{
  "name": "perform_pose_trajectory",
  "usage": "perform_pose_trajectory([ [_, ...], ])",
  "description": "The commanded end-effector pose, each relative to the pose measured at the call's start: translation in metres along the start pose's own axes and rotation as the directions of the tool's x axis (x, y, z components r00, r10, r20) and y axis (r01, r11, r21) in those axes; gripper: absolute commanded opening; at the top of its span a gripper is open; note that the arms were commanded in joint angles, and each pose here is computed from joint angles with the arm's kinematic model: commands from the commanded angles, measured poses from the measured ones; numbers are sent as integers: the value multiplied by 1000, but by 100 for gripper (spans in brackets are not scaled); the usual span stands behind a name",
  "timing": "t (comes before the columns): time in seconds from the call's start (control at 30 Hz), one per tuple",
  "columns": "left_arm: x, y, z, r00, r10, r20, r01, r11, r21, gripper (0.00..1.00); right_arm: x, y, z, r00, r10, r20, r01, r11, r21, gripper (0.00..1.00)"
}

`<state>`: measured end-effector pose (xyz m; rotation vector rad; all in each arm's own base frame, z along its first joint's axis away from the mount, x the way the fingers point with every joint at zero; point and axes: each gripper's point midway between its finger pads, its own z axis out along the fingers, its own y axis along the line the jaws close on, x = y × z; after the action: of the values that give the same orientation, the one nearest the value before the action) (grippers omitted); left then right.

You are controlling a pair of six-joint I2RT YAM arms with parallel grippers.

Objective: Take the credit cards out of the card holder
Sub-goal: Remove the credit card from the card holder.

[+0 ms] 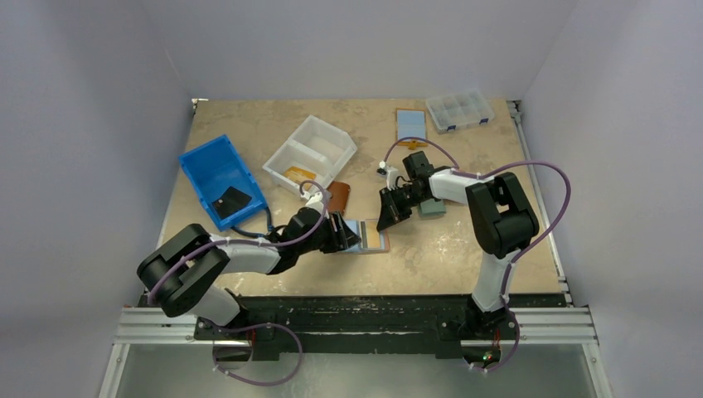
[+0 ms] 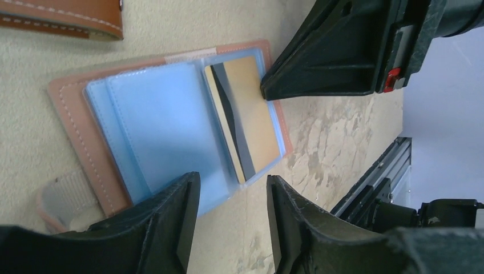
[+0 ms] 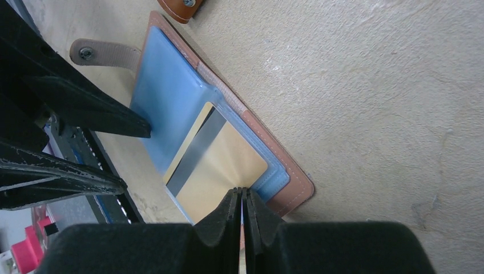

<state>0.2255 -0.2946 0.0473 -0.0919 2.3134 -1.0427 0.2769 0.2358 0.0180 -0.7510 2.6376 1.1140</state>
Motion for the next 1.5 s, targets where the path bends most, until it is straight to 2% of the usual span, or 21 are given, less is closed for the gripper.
perform_pose_trajectory([
  [0.0,-29,-45,6,997,-10,72,-3,985,170,48,14,-18,5,998,-24,-58,29,995,91,13],
  [0.23,-26,-46,16,998,-30,53,20,983,185,44,16,-18,6,998,-20,-62,26,995,93,13],
  [0.5,-18,-15,33,997,-77,22,75,995,62,42,16,-19,6,998,-20,-64,26,995,93,13],
  [1.0,-1,4,42,991,-135,-17,135,990,25,38,17,-8,8,998,-18,-66,19,999,26,11],
  [1.13,2,4,43,986,-165,-18,166,985,40,32,20,5,10,997,-19,-75,16,999,-40,0],
  [1.27,2,4,44,983,-183,-15,183,982,53,24,22,17,12,996,-21,-85,12,994,-104,0],
  [1.43,2,5,44,983,-184,-11,185,981,52,0,19,17,11,996,-31,-82,22,994,-105,3],
  [1.47,3,6,44,983,-183,-12,183,982,50,0,19,18,10,996,-37,-81,28,994,-103,5],
])
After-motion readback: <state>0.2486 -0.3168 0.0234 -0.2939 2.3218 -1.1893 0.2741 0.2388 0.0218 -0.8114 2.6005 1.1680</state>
